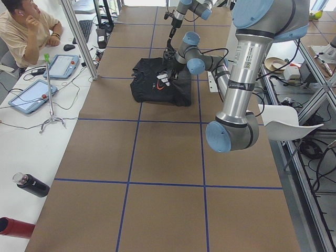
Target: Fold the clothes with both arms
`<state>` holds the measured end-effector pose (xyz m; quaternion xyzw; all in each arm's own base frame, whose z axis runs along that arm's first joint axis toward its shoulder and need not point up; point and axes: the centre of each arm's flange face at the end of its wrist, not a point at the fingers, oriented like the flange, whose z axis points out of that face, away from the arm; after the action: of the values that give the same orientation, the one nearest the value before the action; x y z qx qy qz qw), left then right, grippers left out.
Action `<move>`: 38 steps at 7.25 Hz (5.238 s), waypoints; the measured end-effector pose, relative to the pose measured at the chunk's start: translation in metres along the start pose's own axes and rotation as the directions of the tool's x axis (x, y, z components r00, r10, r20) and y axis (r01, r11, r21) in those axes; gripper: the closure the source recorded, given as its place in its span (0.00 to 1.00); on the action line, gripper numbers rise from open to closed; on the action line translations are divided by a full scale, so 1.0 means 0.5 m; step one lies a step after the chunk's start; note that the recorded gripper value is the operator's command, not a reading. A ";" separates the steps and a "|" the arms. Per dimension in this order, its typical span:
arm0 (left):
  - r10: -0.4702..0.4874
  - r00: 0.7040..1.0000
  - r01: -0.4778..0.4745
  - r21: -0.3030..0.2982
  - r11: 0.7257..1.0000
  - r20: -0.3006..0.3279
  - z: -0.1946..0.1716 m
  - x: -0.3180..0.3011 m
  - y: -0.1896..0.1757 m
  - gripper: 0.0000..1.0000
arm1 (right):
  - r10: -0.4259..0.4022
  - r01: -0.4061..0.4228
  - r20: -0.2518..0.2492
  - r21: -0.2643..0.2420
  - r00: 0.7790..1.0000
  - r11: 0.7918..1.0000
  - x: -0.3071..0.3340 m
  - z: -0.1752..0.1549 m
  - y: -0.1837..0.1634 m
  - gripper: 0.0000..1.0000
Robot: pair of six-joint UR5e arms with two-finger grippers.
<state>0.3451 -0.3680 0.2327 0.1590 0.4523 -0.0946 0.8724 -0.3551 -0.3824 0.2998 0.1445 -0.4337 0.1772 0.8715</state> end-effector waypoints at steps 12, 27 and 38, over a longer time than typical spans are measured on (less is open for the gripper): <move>0.013 0.989 -0.038 0.168 0.985 0.145 0.364 -0.052 -0.227 1.00 | -0.039 0.062 -0.264 0.080 0.964 0.995 -0.096 0.194 -0.243 1.00; 0.170 0.981 -0.177 -0.074 0.981 -0.097 0.299 -0.114 0.052 0.07 | -0.171 0.167 -0.171 -0.039 0.970 0.985 -0.099 0.126 -0.282 0.00; 0.258 0.966 -0.259 -0.031 0.965 -0.031 0.329 -0.202 0.024 1.00 | -0.196 0.192 -0.130 -0.041 0.972 0.981 -0.124 0.134 -0.246 0.00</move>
<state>0.4159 -0.4146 0.4067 0.2024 0.4411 0.0299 0.8738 -0.3836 -0.5309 0.2769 0.1619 -0.3606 0.0945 0.9137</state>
